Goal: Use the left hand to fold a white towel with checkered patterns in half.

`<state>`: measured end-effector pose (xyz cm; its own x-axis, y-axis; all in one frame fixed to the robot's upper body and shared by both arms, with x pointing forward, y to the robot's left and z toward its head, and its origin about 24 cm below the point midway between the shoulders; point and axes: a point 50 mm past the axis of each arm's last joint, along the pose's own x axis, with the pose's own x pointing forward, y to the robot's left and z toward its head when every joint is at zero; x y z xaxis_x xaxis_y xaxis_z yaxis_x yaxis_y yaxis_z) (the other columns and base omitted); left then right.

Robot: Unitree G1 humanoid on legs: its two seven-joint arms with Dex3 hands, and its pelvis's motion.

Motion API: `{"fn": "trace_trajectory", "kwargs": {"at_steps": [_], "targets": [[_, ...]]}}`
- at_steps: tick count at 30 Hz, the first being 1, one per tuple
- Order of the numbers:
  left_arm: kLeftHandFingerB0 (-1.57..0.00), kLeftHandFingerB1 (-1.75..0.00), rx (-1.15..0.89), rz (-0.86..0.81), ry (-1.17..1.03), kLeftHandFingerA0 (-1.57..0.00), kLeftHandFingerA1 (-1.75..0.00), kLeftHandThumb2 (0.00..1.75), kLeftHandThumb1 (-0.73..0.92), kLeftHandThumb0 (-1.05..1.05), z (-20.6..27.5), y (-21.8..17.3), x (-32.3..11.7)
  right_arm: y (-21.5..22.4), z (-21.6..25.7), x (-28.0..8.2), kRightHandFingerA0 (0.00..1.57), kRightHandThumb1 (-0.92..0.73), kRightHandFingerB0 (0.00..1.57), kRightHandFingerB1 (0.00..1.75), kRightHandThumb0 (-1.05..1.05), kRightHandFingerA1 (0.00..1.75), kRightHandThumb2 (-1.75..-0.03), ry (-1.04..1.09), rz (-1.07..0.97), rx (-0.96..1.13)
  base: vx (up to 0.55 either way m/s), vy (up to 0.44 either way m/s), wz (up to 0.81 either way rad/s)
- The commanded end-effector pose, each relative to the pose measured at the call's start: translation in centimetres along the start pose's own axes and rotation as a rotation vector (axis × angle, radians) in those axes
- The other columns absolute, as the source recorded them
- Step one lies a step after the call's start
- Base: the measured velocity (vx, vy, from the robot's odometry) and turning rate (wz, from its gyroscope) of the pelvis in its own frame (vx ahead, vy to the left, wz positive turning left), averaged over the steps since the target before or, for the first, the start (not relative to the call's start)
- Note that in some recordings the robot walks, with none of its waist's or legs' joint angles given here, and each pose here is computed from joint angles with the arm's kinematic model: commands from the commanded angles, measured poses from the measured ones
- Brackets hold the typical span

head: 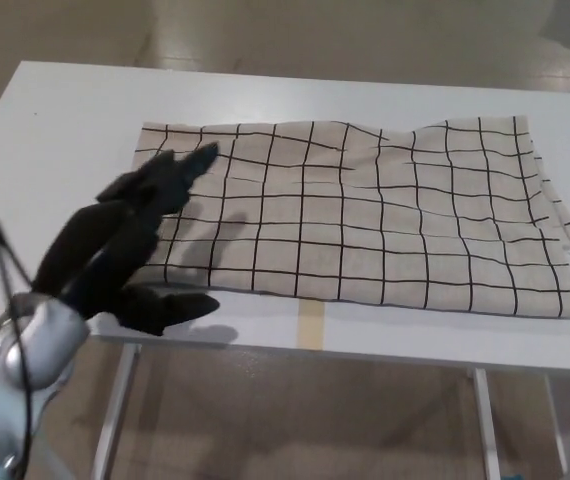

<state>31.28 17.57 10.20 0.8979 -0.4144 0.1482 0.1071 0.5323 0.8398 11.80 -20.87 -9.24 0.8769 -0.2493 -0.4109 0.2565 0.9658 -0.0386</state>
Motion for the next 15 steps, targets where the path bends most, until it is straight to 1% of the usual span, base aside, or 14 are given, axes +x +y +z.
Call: {"fn": "trace_trajectory", "kwargs": {"at_steps": [1,9,10,11,12,15], "targets": [[0.0,-0.08,0.533,-0.208,0.192,0.0,-0.01,0.69,0.42,-0.49,-3.0,-2.5,3.3,-0.8,-0.1,-0.8,0.27,-0.75,0.25,0.36,-0.33,0.43,-0.62,-0.042,-0.009,-0.04,0.0,0.0,0.0],[0.0,-0.13,0.594,-0.22,0.247,0.0,-0.04,0.69,0.42,-0.46,-4.3,-2.8,4.0,-0.9,-0.1,-0.9,0.28,-0.74,0.26,0.37,-0.31,0.43,-0.62,-0.04,-0.011,-0.046,0.0,0.0,0.0],[0.0,-0.15,0.601,-0.223,0.256,0.0,-0.05,0.55,0.49,-0.42,-4.4,-2.9,4.0,-0.8,-0.1,-1.0,0.28,-0.74,0.26,0.37,-0.31,0.43,-0.62,-0.04,-0.011,-0.046,0.0,0.0,0.0],[0.0,-0.15,0.609,-0.225,0.264,0.0,-0.05,0.55,0.49,-0.42,-4.6,-2.9,4.1,-0.8,-0.1,-1.0,0.28,-0.74,0.26,0.37,-0.31,0.43,-0.62,-0.04,-0.01,-0.047,0.0,0.0,0.0],[0.0,-0.15,0.614,-0.225,0.268,0.0,-0.05,0.7,0.42,-0.45,-4.7,-2.9,4.2,-0.8,-0.1,-0.9,0.28,-0.74,0.26,0.37,-0.32,0.43,-0.62,-0.04,-0.01,-0.046,0.0,0.0,0.0],[0.0,-0.15,0.624,-0.222,0.272,0.0,-0.05,0.7,0.42,-0.45,-4.8,-2.9,4.3,-0.7,-0.1,-0.9,0.28,-0.74,0.26,0.37,-0.32,0.43,-0.62,-0.041,-0.01,-0.044,0.0,0.0,0.0]]}}
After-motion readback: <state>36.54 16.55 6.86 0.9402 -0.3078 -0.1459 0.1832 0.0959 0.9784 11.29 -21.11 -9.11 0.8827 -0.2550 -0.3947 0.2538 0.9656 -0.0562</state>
